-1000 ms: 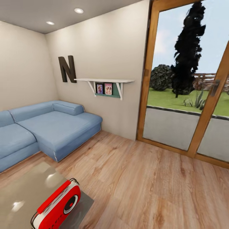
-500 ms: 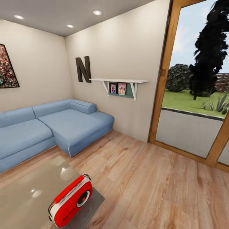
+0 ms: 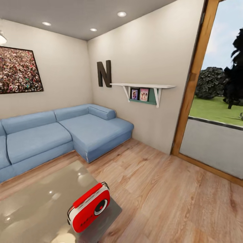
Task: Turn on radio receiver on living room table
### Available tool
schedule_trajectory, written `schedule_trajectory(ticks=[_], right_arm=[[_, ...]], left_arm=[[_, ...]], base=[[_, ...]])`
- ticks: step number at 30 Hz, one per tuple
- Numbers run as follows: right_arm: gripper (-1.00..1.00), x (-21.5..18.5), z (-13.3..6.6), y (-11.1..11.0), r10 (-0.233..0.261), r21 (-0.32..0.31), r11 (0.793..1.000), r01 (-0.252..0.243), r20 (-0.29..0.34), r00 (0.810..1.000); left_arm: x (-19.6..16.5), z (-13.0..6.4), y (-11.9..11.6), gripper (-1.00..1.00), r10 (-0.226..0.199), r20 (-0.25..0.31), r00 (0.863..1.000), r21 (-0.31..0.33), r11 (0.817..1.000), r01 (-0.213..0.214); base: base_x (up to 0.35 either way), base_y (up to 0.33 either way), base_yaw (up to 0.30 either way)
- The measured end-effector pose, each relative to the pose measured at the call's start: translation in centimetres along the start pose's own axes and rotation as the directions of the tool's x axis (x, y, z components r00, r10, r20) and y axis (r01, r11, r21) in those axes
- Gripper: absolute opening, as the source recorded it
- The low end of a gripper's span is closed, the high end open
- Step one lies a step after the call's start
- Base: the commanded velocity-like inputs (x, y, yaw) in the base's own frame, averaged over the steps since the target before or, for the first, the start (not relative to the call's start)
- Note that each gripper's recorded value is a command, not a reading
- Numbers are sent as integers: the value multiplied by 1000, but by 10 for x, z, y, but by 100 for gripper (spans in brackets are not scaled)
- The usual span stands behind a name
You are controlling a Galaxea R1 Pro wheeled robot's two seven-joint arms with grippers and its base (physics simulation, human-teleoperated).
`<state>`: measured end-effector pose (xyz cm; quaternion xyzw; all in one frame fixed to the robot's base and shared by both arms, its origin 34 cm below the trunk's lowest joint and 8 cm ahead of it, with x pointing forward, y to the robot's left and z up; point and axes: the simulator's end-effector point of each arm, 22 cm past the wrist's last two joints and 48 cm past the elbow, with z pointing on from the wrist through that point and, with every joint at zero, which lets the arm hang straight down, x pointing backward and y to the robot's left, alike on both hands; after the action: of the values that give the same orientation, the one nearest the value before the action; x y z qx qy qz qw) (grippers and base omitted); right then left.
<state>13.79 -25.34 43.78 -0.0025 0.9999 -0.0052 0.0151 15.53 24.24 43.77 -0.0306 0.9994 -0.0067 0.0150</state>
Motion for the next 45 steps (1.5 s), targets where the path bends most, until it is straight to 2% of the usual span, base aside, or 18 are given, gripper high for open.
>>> schedule_trajectory(ticks=[1,5,27,33,45], right_arm=[[100,0,0,0,0,0,1000,0,1,1000],[100,0,0,0,1,0,1000,-1,1,1000],[100,-1,0,0,0,0,1000,0,3,1000],[100,0,0,0,-2,0,1000,2,1,1000],[100,0,0,0,-2,0,1000,2,0,1000]], left_arm=[[-7,0,-1,100,-1,34,999,1,1000,1],[-10,0,-3,100,-1,48,999,4,1000,1],[-10,0,-4,100,-3,50,999,3,1000,3],[-10,0,-3,100,-5,48,999,4,1000,5],[-10,0,-2,100,-49,48,998,3,999,49]], base=[[0,0,271],[0,0,271],[0,0,268],[138,-82,57],[233,-164,3]])
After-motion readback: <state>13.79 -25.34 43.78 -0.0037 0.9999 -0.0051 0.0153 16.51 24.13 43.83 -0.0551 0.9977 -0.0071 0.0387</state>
